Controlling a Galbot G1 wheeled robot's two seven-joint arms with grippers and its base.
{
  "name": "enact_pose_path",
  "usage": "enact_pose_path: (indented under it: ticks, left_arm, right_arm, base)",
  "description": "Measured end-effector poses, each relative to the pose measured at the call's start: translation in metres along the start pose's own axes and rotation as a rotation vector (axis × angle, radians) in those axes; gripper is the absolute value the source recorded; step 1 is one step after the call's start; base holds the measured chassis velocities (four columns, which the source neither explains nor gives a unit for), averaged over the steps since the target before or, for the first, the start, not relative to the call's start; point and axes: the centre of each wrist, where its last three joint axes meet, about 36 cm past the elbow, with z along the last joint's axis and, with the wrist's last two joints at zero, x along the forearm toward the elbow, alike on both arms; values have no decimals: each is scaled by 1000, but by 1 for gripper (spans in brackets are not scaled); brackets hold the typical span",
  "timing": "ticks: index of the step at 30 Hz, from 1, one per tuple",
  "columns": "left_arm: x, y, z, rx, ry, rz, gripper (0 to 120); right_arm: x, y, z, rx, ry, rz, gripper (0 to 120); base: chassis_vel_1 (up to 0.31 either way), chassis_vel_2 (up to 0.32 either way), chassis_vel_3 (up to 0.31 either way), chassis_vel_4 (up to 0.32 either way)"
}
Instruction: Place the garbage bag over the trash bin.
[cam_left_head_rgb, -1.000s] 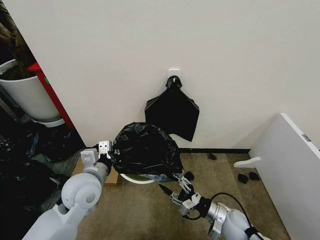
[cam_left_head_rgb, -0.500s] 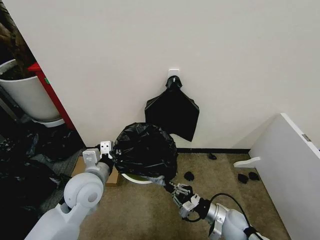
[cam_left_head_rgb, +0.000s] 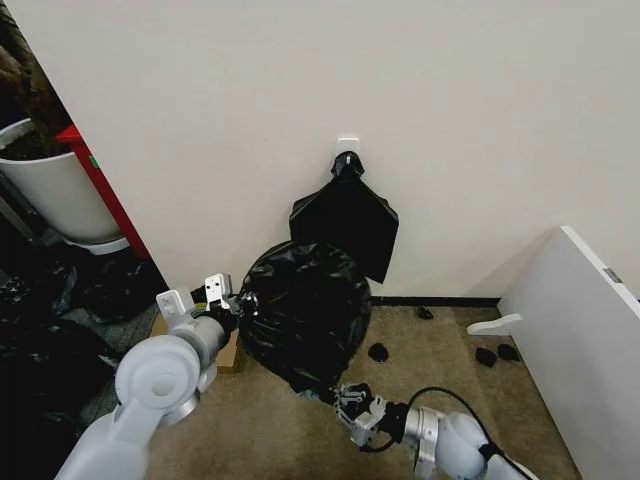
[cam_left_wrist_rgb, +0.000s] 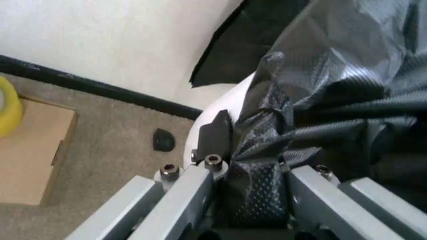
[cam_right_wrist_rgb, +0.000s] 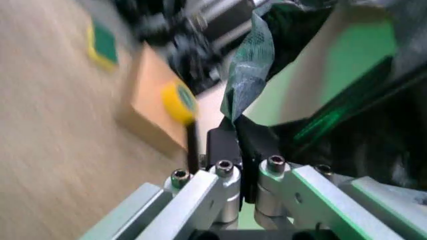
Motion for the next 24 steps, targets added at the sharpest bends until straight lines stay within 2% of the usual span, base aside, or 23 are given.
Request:
enact_pose_path:
  ticks: [1, 5, 9, 10, 11, 12, 15, 16, 18, 20, 22, 23, 24]
  left_arm:
    - [0, 0, 0, 0, 0, 0, 0]
    - [-1, 5, 2, -49, -3, -44, 0]
    - [-4, 8, 2, -59, -9, -55, 0]
    - [-6, 9, 2, -63, -21, -58, 0]
    - [-9, 10, 4, -70, -34, -61, 0]
    - [-9, 10, 4, -70, -34, -61, 0]
    - [-19, 13, 11, -104, -81, -83, 0]
    - [-19, 13, 11, -104, -81, -83, 0]
    - [-25, 17, 17, -132, -95, -108, 0]
    - [-25, 17, 18, -136, -96, -112, 0]
    - [-26, 19, 22, -148, -101, -122, 0]
    - [-27, 19, 26, -160, -104, -124, 0]
    - [-27, 19, 26, -160, -104, -124, 0]
  right_arm:
    - [0, 0, 0, 0, 0, 0, 0]
    - [22, -24, 28, 189, 97, 38, 0]
    - [35, -27, 34, 214, 117, 71, 0]
    - [40, -23, 33, 196, 116, 102, 4]
    - [46, -16, 31, 139, 112, 138, 10]
    - [46, -16, 31, 139, 112, 138, 10]
    - [62, -4, 19, -154, 96, 119, 24]
    - [62, -4, 19, -154, 96, 119, 24]
    - [75, -10, 22, -333, 70, 145, 36]
    - [78, -13, 22, -358, 62, 154, 38]
    - [82, -21, 20, -418, 39, 231, 48]
    - [79, -23, 15, -434, 32, 314, 53]
    - [79, -23, 15, -434, 32, 314, 53]
  base:
    - [0, 0, 0, 0]
    - [0, 0, 0, 0]
    - [0, 0, 0, 0]
    - [0, 0, 0, 0]
    - [0, 0, 0, 0]
    - [0, 0, 0, 0]
    - [0, 0, 0, 0]
    - [0, 0, 0, 0]
    - [0, 0, 0, 0]
    - [0, 0, 0, 0]
    - [0, 0, 0, 0]
    - [0, 0, 0, 0]
    - [0, 0, 0, 0]
